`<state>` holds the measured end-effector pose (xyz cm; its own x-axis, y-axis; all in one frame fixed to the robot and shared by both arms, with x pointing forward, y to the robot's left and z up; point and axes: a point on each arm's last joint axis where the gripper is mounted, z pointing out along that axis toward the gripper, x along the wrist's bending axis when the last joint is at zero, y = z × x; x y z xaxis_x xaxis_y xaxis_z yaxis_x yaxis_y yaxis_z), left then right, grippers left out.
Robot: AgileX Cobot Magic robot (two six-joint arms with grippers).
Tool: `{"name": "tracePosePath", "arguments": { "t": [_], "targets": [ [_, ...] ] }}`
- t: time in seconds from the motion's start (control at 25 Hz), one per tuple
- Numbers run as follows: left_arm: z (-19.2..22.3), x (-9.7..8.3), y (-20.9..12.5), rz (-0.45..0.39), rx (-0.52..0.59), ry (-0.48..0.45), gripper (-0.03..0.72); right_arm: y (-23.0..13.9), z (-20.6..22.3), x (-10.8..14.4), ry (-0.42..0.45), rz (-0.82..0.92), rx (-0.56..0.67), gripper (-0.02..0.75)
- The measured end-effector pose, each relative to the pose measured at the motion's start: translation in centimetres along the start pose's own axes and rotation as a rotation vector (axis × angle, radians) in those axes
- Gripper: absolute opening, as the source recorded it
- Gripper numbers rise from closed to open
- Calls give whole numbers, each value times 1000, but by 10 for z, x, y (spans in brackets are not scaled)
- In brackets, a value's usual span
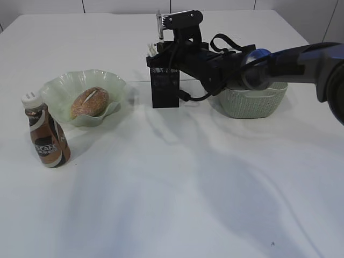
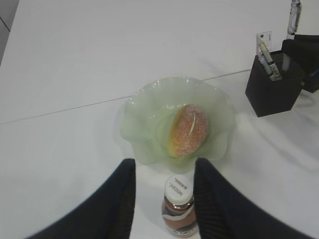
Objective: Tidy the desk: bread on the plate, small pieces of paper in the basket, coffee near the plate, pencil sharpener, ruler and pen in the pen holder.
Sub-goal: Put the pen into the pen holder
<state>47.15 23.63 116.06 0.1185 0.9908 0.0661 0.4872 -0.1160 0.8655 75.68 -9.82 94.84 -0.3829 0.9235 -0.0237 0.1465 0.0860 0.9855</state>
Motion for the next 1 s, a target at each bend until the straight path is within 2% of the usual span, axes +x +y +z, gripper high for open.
{"name": "tracePosePath", "arguments": {
  "t": [0.28,0.72,0.84,1.0],
  "targets": [
    [0,-1,0,-7,-5,-6,274,-12,4,-11,-19,4,19,110],
    [0,-2,3,-9,-30,-17,274,-13,5,-12,-22,3,20,110],
    [0,-2,3,-9,-32,-18,274,-19,7,-12,-20,-1,31,117],
    [0,-2,4,-10,-43,-23,274,-24,7,-12,-19,-4,46,162]
  ]
}}
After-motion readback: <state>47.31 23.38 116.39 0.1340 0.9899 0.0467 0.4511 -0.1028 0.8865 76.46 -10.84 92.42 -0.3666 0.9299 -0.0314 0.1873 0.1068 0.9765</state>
